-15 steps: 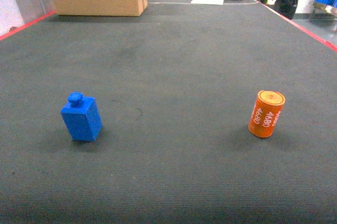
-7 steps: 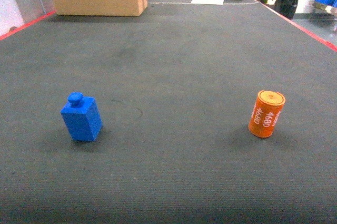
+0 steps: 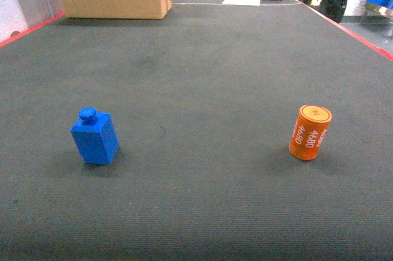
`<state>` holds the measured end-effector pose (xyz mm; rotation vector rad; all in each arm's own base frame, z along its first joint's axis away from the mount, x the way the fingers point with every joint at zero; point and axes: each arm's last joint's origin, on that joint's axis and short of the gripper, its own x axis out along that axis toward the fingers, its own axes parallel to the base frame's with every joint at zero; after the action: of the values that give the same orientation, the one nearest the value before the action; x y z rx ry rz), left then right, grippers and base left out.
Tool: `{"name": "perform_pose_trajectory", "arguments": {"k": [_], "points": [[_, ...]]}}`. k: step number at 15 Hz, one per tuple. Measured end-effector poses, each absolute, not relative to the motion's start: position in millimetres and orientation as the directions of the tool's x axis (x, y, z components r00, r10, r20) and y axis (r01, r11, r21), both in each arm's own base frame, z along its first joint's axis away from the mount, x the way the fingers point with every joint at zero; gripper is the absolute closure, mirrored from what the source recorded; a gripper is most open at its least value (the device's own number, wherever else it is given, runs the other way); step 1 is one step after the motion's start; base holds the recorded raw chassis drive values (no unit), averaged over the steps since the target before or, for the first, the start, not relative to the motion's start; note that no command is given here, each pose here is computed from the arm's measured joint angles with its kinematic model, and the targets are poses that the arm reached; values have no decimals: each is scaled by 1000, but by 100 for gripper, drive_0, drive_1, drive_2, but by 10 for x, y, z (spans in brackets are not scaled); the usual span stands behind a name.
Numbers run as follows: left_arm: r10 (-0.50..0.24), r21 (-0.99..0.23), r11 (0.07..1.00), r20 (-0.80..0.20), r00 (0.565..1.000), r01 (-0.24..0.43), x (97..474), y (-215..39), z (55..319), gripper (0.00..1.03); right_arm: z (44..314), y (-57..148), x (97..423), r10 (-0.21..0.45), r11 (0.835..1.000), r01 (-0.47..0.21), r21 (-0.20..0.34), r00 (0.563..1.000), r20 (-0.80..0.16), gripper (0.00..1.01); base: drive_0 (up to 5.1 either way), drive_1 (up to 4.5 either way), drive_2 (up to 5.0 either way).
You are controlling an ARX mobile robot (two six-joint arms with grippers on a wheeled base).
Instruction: Sort blue parts and orange caps into right shelf containers
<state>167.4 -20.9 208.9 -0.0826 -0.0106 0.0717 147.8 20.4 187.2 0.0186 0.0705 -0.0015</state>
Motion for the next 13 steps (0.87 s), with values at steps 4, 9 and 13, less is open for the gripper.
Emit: {"name": "perform_pose_trajectory", "arguments": {"k": [4,9,13], "points": [[-50,-79,996,-149,988,39,2475,-457,1852,5,1793,434,2408,51,999,-50,8,985,-166,3,0,0,0],[-84,-51,996,-277,957,73,2888,-553,1446,5,1499,575,2914,60,997,-71,-30,960,-273,3,0,0,0],[-96,-44,995,-327,940,86,3078,-603,1247,5,1334,650,3140,71,996,-82,-21,946,-317,3,0,0,0]]}}
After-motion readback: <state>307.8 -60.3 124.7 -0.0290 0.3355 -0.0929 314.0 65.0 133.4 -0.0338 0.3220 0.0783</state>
